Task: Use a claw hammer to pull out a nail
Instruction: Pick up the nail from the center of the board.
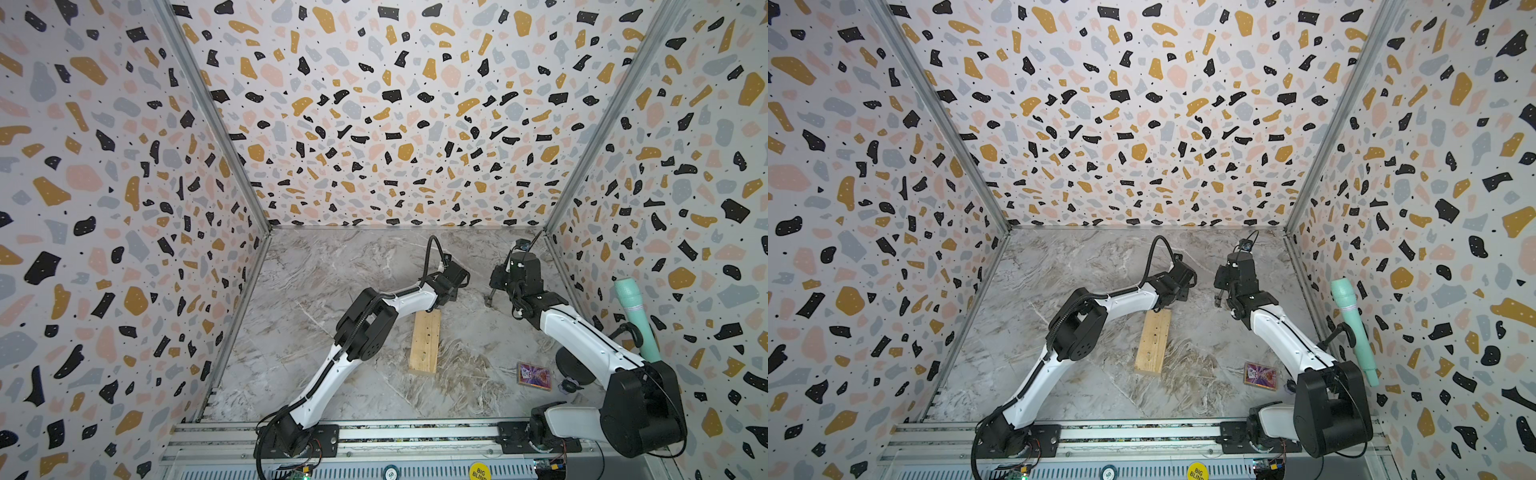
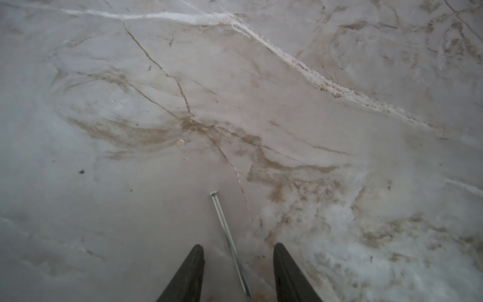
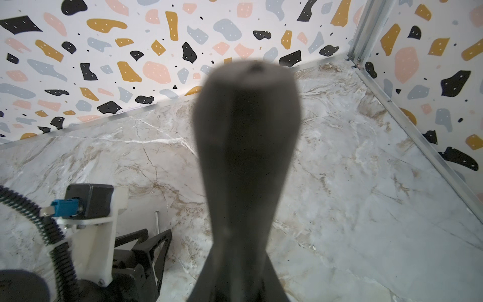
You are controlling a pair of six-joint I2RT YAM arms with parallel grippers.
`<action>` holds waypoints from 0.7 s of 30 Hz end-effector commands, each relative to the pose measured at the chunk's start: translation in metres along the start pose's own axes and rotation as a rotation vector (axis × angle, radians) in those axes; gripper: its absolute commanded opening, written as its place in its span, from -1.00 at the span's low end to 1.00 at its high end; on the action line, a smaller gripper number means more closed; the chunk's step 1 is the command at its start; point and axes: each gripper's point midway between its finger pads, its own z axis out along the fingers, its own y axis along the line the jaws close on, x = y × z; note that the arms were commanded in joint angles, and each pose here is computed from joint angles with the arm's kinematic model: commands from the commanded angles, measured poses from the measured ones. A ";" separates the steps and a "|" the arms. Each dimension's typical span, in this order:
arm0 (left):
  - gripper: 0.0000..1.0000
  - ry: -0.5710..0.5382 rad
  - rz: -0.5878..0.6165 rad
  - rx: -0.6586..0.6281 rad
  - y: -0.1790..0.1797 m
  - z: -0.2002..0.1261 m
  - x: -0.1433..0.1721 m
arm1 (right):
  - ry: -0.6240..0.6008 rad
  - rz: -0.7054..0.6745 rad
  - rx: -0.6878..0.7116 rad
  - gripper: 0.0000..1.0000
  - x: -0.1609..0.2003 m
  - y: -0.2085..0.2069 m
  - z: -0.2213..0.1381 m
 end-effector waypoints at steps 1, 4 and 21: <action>-0.19 0.051 0.014 -0.058 0.009 0.011 0.021 | -0.047 0.006 -0.010 -1.00 -0.015 -0.001 -0.011; -0.32 0.062 0.021 -0.087 0.014 0.015 0.026 | -0.047 0.005 -0.005 -1.00 -0.015 -0.003 -0.011; -1.00 0.039 0.041 -0.051 0.005 0.006 0.010 | -0.037 0.009 0.006 -1.00 -0.009 -0.007 -0.010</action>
